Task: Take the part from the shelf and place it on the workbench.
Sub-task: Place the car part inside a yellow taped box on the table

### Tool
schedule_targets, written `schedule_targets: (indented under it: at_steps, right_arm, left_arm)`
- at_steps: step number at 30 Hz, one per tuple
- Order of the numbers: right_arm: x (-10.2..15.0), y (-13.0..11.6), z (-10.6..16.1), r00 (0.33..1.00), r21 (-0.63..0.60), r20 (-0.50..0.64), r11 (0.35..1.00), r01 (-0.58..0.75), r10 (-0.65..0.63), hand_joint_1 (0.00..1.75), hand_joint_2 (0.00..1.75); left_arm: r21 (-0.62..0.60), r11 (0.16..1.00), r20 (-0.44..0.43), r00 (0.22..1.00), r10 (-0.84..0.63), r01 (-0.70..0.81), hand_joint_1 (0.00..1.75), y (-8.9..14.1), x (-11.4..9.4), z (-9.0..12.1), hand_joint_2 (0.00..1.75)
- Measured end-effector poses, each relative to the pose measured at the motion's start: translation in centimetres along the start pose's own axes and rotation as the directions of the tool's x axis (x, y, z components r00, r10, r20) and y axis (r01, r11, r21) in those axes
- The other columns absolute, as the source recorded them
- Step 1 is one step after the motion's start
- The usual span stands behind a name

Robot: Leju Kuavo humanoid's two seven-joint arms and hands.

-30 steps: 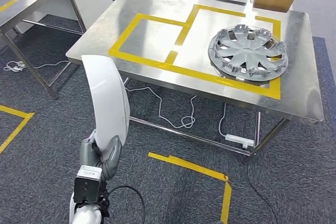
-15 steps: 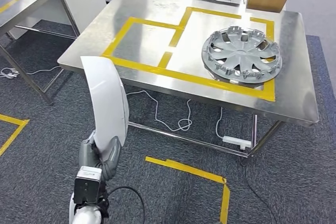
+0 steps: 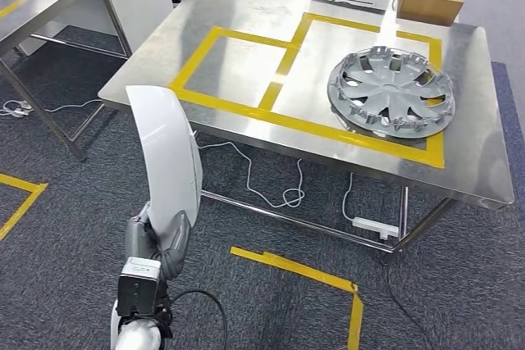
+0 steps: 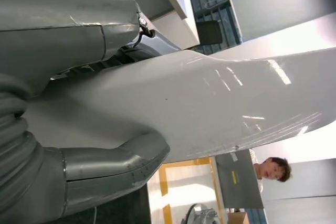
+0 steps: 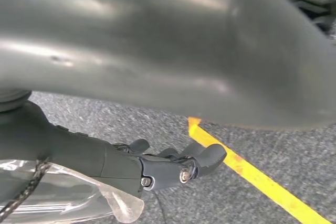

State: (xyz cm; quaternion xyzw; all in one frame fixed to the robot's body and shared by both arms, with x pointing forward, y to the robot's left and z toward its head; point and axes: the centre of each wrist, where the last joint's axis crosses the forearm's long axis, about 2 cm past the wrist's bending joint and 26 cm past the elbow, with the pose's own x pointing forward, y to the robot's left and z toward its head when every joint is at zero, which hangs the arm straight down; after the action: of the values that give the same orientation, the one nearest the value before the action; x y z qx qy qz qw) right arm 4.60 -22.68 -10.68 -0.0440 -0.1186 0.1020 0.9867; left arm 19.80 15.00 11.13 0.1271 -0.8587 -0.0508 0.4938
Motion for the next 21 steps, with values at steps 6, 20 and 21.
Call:
schedule_targets:
  at_steps: [6,20,21]
  right_arm:
    - [-0.07,0.00,0.01,1.000,0.000,-0.001,1.000,0.000,0.000,0.00,0.00]
    - [0.06,-0.03,-0.01,1.000,-0.001,0.002,1.000,0.001,-0.001,0.00,0.00]
    - [0.09,-0.05,-0.02,1.000,-0.001,0.002,1.000,0.001,-0.001,0.00,0.00]
  left_arm:
    - [0.001,1.000,0.001,1.000,0.002,-0.002,1.75,-0.05,0.05,-0.05,1.75]
    - [-0.001,1.000,-0.004,1.000,0.000,0.000,1.75,0.02,-0.02,0.12,1.75]
    - [-0.001,1.000,-0.003,1.000,0.001,-0.001,1.75,-0.02,0.01,0.09,1.75]
